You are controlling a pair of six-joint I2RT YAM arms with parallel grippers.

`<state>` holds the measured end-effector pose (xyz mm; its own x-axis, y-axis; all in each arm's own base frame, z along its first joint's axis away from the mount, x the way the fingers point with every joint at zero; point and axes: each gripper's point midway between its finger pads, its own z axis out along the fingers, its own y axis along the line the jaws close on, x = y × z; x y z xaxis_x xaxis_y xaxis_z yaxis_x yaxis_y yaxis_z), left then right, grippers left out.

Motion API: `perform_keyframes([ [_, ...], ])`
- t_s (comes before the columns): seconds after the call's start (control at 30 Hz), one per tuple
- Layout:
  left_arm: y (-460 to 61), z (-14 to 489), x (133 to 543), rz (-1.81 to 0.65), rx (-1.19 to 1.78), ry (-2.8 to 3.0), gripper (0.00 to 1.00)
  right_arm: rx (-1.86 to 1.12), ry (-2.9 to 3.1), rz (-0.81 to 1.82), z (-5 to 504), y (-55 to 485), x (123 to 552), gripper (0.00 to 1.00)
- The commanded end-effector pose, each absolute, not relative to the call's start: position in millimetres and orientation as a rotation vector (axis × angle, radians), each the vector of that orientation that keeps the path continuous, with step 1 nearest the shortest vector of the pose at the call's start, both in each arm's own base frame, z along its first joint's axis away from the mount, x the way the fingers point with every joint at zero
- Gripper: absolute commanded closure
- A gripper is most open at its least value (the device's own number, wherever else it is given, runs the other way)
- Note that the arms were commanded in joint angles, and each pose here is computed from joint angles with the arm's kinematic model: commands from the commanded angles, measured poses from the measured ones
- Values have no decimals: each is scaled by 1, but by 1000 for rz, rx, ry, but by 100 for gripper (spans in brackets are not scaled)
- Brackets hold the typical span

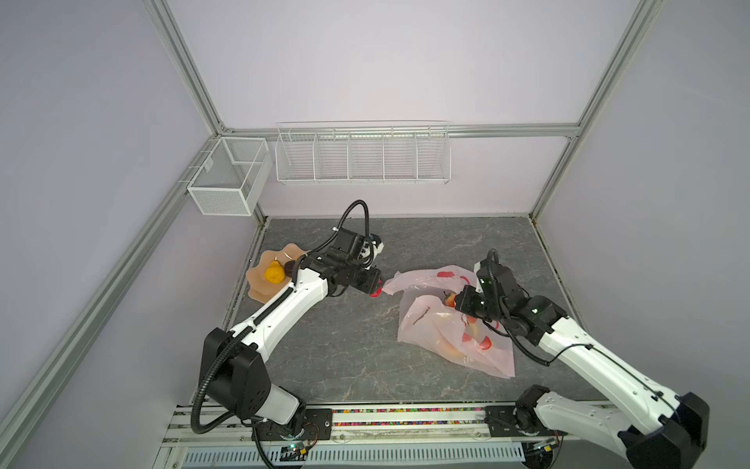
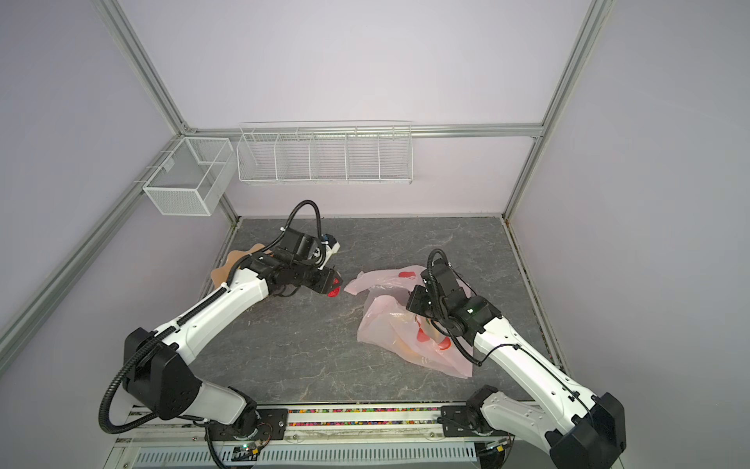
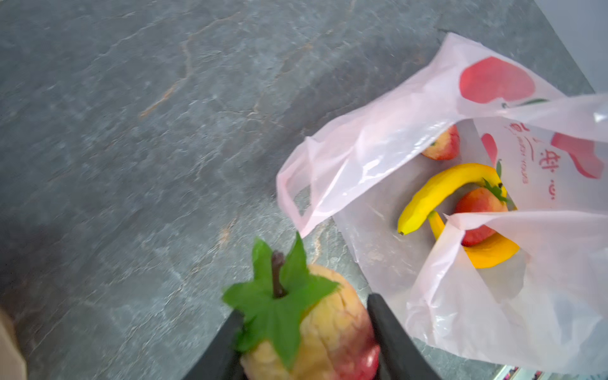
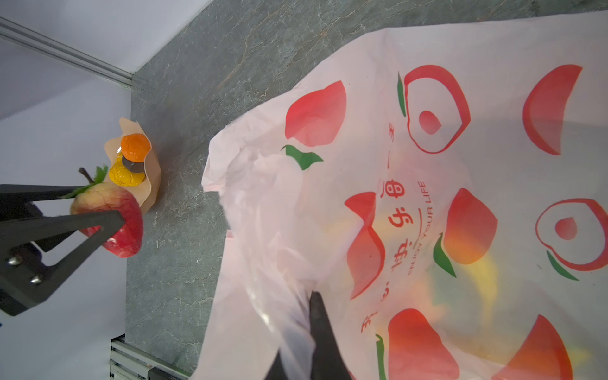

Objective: Place the fruits into the plastic bag
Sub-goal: Place the fruit in the plastic bag.

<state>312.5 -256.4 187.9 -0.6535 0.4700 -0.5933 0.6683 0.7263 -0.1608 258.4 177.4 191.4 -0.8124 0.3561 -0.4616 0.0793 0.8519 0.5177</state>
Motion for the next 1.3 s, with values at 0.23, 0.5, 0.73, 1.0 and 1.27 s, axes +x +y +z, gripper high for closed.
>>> perform_keyframes([
  [0.23,-307,163,286,-436,1345,2335,73,320,2458,649,193,172,254,94],
  [0.5,-326,136,272,-423,1543,2362,74,322,2451,649,195,171,254,94],
  [0.73,-331,119,272,-373,1611,2375,75,324,2451,649,195,171,253,94],
  [1.0,-349,105,262,-410,1682,2389,76,328,2449,647,195,170,252,94],
  [1.27,-387,106,248,-582,1660,2394,76,329,2441,659,196,171,253,94],
])
